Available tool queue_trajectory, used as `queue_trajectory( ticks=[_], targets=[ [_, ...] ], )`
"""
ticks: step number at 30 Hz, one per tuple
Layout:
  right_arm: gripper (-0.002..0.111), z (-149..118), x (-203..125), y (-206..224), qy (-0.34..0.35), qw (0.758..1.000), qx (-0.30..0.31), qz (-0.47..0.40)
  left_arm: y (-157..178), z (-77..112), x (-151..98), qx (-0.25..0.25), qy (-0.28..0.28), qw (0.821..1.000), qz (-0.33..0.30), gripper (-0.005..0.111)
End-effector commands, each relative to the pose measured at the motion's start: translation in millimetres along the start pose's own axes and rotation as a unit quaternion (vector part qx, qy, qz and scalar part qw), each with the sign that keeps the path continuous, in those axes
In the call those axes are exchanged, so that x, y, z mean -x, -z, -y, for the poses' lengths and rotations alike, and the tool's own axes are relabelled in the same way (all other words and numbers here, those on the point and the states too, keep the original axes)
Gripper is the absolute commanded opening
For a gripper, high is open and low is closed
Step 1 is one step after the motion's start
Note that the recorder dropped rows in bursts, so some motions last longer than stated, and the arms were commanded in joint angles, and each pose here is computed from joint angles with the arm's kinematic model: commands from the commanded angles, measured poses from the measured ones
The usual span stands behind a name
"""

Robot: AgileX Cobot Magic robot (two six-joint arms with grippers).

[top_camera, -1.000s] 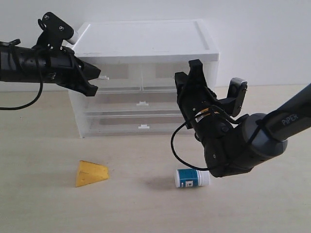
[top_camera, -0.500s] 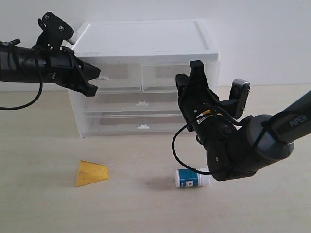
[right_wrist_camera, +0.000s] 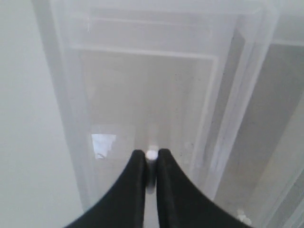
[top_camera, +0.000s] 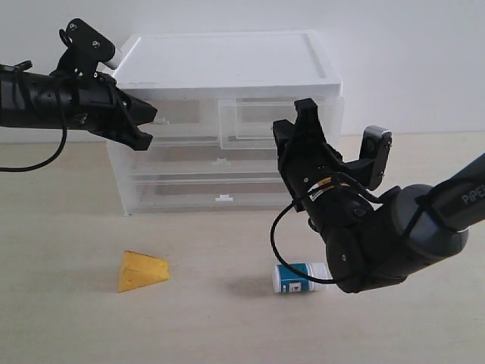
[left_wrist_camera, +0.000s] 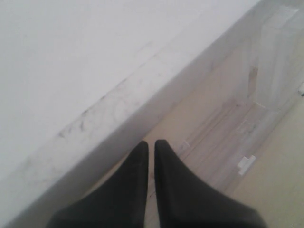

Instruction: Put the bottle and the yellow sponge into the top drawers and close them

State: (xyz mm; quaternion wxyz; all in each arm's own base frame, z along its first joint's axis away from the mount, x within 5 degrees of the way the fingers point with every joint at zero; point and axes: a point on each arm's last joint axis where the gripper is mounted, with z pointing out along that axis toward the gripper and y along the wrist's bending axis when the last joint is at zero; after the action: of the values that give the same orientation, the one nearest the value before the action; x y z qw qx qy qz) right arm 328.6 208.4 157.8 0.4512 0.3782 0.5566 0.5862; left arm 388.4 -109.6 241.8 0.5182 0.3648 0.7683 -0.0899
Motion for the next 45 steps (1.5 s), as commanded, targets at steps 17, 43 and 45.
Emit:
queue_trajectory(
  ticks=[17,43,45],
  targets=[
    [0.0,-18,-16,20,0.023,0.999,0.024,-0.036,3,-9.8,4,0.03,0.015,0.999,0.002,0.004],
    [0.0,-41,5,65,0.061,0.998,0.017,-0.029,3,-9.9,4,0.031,0.014,0.999,0.002,0.004],
    [0.0,-41,1,67,0.064,0.997,0.019,-0.039,3,-9.9,4,0.031,0.013,0.999,0.002,0.004]
  ],
)
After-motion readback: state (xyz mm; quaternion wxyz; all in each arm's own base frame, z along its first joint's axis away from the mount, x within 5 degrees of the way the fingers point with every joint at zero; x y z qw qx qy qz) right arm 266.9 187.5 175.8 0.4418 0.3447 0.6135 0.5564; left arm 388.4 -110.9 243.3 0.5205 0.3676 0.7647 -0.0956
